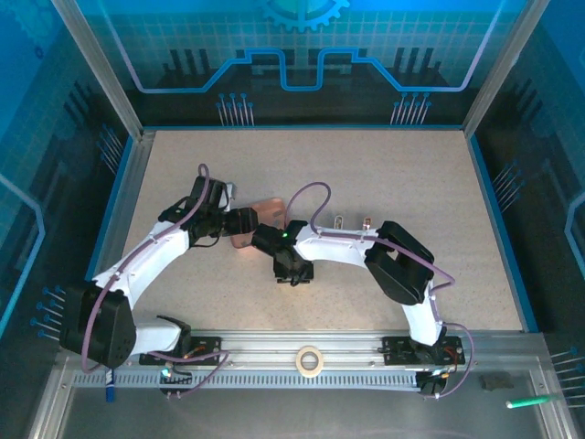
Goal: Load the staples into the stapler
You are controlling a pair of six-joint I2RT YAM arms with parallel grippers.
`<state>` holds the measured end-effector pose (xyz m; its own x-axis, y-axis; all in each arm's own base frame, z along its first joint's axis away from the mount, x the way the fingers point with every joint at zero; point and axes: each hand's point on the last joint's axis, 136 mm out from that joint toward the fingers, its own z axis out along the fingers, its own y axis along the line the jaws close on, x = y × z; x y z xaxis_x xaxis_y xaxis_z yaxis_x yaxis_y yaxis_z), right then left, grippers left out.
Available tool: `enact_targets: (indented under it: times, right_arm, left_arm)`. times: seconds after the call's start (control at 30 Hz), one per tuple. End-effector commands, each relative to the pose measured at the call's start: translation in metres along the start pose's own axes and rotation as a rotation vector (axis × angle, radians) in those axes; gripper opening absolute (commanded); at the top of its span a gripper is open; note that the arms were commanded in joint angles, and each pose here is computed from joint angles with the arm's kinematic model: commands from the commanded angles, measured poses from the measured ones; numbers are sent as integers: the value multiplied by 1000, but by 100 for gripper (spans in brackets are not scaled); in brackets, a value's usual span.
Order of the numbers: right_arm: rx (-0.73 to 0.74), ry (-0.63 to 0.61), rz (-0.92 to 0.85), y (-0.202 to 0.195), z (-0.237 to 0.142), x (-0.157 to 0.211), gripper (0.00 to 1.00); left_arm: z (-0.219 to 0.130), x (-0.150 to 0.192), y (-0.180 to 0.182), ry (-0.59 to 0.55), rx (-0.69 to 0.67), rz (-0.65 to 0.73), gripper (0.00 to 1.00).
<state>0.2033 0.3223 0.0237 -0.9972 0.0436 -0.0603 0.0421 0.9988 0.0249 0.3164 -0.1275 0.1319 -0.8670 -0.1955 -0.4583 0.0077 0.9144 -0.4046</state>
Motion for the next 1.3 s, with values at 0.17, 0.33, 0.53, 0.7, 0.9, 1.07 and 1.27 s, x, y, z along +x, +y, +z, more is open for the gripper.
enact_targets:
  times: [0.17, 0.33, 0.53, 0.7, 0.9, 1.07, 1.27]
  right_arm:
    - [-5, 26, 7, 1, 9, -6, 36]
    - [-5, 27, 14, -1, 12, -9, 32]
    - [-8, 27, 8, -2, 16, -11, 25]
    - [10, 28, 0, -5, 16, -12, 28]
    - [33, 54, -20, -7, 22, -9, 26]
    - [45, 35, -27, -11, 21, -11, 22]
    - [7, -57, -40, -9, 2, -24, 20]
  left_arm:
    - [1, 2, 0, -1, -2, 24, 75]
    - [2, 3, 1, 3, -6, 25, 75]
    - [3, 3, 1, 5, -5, 25, 75]
    - [4, 4, 1, 8, -3, 27, 75]
    - [4, 4, 1, 8, -3, 28, 75]
    - [5, 5, 1, 13, 2, 28, 74]
    - [6, 3, -5, 13, 37, 28, 74]
